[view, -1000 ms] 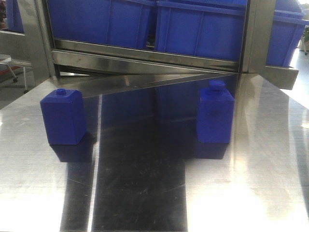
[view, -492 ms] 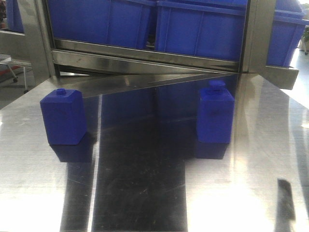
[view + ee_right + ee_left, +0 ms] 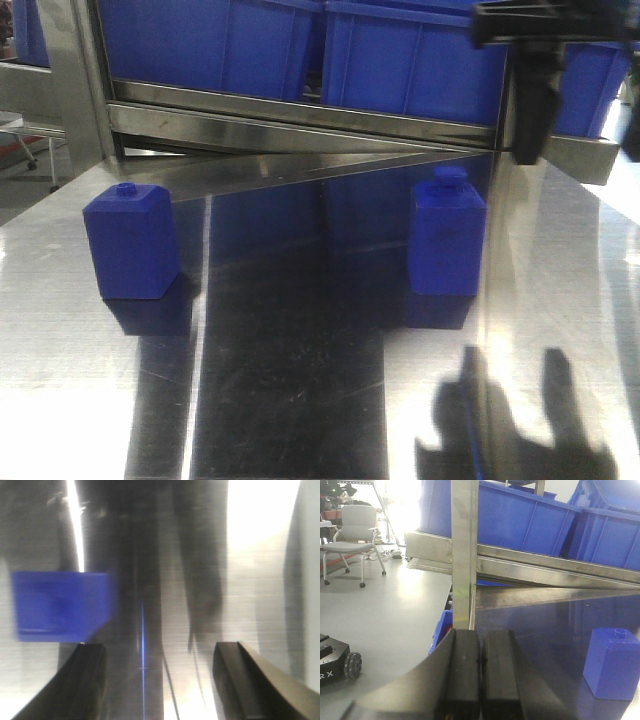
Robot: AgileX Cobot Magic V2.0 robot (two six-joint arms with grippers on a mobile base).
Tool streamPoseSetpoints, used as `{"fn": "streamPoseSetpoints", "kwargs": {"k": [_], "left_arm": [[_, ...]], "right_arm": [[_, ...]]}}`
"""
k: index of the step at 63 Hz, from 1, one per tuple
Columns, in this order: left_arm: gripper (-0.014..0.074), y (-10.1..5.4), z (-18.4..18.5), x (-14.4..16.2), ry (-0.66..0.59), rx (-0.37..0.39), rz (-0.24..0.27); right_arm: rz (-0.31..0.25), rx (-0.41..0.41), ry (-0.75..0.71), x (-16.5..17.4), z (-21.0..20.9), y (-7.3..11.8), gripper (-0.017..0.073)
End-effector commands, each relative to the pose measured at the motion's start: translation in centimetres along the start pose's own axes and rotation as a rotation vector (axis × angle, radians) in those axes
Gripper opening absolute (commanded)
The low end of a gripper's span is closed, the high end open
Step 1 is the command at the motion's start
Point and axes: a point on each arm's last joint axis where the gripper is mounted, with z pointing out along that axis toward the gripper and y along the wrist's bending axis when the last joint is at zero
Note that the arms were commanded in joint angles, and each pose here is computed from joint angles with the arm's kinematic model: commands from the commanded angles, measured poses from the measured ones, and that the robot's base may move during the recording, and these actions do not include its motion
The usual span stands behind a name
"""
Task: Pick and sort blue part to right shelf
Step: 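Lower the open right gripper around the blue part nearer the right arm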
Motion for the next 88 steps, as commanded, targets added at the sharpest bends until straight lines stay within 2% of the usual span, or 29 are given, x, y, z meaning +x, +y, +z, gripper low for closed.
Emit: {"fn": "streamPoseSetpoints", "kwargs": {"k": [1, 11, 20, 25, 34, 57, 66, 88], "left_arm": [[0.0125, 0.0, -0.1, -0.2, -0.089, 0.001, -0.014], [0.0125, 0.0, -0.1, -0.2, -0.089, 0.001, -0.014], [0.0125, 0.0, -0.1, -0.2, -0.089, 0.001, -0.014], [0.0125, 0.0, -0.1, -0.2, -0.089, 0.001, -0.014], [0.0125, 0.0, -0.1, -0.2, -0.089, 0.001, -0.014], [0.0125, 0.0, -0.1, -0.2, -0.089, 0.001, -0.014], [0.0125, 0.0, -0.1, -0.2, -0.089, 0.001, -0.014], [0.0125, 0.0, -0.1, -0.2, -0.089, 0.001, -0.014]], "right_arm": [[-0.025, -0.055, -0.018, -1.6, -1.6, 1.6, 0.0527], [-0.023, -0.066, 0.004, -3.7, -1.1, 3.5, 0.0527], [-0.044, -0.048, 0.042, -4.5, -0.4, 5.0, 0.0530], [-0.038, -0.044, 0.053, -4.6, 0.1, 5.4, 0.0531], [0.006, -0.037, 0.066, -4.5, 0.3, 5.6, 0.0531], [-0.015, -0.027, 0.098, -3.9, 1.5, 6.7, 0.0531], [0.006, -0.023, 0.103, -3.9, 1.7, 6.7, 0.0531], [0.004, -0.016, 0.113, -3.8, 2.7, 6.8, 0.0531]]}}
